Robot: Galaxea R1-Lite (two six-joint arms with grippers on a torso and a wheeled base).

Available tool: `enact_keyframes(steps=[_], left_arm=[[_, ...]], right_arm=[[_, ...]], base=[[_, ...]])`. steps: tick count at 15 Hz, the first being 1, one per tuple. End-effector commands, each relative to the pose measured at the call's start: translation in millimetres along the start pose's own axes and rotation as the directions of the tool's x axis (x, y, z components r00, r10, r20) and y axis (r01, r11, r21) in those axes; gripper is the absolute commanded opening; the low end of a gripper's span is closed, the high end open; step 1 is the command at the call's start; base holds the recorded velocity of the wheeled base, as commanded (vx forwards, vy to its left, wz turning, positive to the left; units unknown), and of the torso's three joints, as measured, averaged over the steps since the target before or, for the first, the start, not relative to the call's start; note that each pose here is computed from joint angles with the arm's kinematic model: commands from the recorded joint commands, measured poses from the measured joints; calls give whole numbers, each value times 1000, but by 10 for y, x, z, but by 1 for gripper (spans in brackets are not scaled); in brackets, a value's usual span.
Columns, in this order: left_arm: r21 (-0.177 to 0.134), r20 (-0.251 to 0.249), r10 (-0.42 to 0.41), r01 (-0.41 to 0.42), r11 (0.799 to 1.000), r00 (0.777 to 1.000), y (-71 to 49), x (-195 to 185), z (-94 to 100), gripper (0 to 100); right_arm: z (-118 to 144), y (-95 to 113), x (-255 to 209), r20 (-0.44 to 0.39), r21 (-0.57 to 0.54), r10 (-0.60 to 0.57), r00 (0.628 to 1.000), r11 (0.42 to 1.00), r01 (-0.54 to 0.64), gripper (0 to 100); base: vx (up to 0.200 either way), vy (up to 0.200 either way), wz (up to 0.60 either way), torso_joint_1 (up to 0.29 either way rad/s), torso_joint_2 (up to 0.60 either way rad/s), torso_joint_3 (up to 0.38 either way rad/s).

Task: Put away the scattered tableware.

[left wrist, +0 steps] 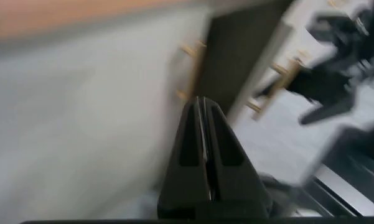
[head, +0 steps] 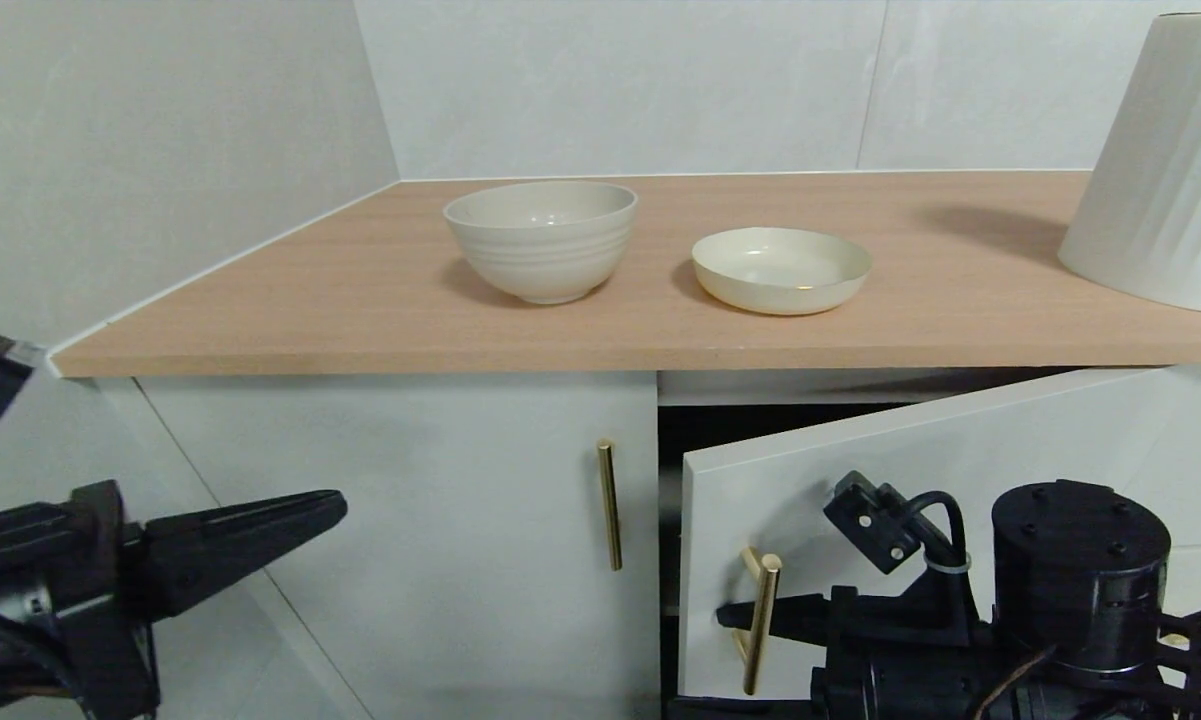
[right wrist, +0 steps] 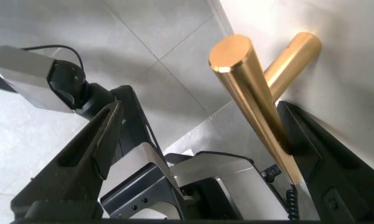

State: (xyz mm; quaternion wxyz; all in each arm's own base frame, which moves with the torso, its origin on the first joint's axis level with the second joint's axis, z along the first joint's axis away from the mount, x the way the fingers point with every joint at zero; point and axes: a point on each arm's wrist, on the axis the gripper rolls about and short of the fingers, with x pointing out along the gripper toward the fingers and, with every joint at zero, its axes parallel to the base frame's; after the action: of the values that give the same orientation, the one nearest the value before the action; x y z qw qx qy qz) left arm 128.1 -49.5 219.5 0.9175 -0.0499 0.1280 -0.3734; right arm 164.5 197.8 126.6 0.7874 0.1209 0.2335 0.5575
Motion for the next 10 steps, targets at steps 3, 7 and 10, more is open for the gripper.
enact_keyframes(steps=[3,7,10], left_arm=[[-52,-147,-89,82,995,985,57,504,-64,0],[-63,-184,-107,97,993,977,60,617,-105,0],[-76,-209,-115,101,992,971,69,669,-152,0]], right_arm=[[7,12,-5,3,-3,4,1000,1000,-4,100],[3,11,-6,2,-2,3,1000,1000,-3,100],[0,9,-4,1,-2,3,1000,1000,-3,100]], base=[[0,0,0,0,0,0],[-100,0,0,1,0,0],[-200,0,0,4,4,2]])
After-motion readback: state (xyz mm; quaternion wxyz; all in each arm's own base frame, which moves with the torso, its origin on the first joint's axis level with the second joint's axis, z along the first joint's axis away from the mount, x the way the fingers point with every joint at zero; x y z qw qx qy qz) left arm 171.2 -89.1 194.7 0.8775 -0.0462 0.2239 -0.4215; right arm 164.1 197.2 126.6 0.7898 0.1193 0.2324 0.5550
